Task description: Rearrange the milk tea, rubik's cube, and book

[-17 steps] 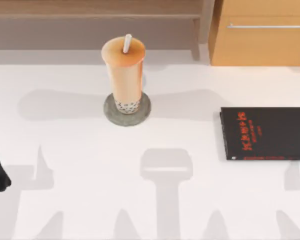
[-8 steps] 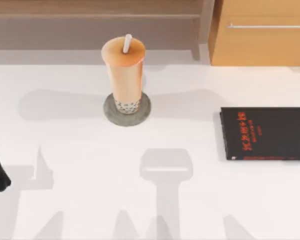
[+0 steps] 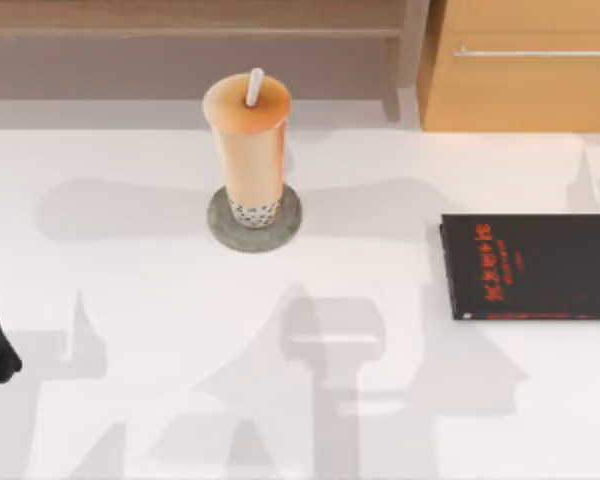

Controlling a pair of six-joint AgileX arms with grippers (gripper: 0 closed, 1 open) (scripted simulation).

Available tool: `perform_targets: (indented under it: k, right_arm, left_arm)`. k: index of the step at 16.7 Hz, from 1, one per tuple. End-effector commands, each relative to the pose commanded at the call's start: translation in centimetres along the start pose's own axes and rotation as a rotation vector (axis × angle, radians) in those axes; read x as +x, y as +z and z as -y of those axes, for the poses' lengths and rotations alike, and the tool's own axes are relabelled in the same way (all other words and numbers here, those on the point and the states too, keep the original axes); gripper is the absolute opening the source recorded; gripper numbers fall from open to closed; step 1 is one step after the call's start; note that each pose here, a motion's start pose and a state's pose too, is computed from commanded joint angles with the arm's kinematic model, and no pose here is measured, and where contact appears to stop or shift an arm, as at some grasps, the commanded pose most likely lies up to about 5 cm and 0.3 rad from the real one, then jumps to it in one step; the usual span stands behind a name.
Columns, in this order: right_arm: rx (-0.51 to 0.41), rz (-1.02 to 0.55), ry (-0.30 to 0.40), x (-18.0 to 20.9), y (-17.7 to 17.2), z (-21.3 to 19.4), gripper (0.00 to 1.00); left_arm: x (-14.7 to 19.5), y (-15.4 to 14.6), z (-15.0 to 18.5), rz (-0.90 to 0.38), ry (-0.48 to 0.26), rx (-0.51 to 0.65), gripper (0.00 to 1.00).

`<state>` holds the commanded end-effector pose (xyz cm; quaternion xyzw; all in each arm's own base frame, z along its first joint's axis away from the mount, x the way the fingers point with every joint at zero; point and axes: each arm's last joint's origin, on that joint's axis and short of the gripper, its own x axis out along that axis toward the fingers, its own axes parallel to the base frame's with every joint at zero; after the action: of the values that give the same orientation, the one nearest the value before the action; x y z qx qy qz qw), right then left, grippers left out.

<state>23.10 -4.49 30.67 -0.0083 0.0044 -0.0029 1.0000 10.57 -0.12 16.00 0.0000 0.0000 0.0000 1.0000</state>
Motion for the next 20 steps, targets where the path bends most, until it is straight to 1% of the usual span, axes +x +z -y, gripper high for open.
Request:
perform_targets:
  k: [3,6,9,11,15,20]
  right_arm:
    - [0.025,-0.063,0.001,4.4,-0.7,2.2,1.0]
    - [0.043,-0.108,0.006,10.4,-2.4,5.2,1.0]
    - [0.043,-0.092,0.009,15.4,-4.2,8.8,1.0]
    - [0.037,-0.066,0.01,17.7,-5.0,11.0,1.0]
    - [0.004,-0.007,0.002,20.0,-5.8,13.9,1.0]
    - [-0.005,0.004,-0.001,20.2,-5.8,14.3,1.0]
  left_arm:
    - [0.0,0.0,0.0,0.0,0.0,0.0,1.0]
    - [0.0,0.0,0.0,0.0,0.0,0.0,1.0]
    - [0.0,0.0,0.0,0.0,0.0,0.0,1.0]
    - [0.0,0.0,0.0,0.0,0.0,0.0,1.0]
    - [0.0,0.0,0.0,0.0,0.0,0.0,1.0]
    - [0.0,0.0,0.0,0.0,0.0,0.0,1.0]
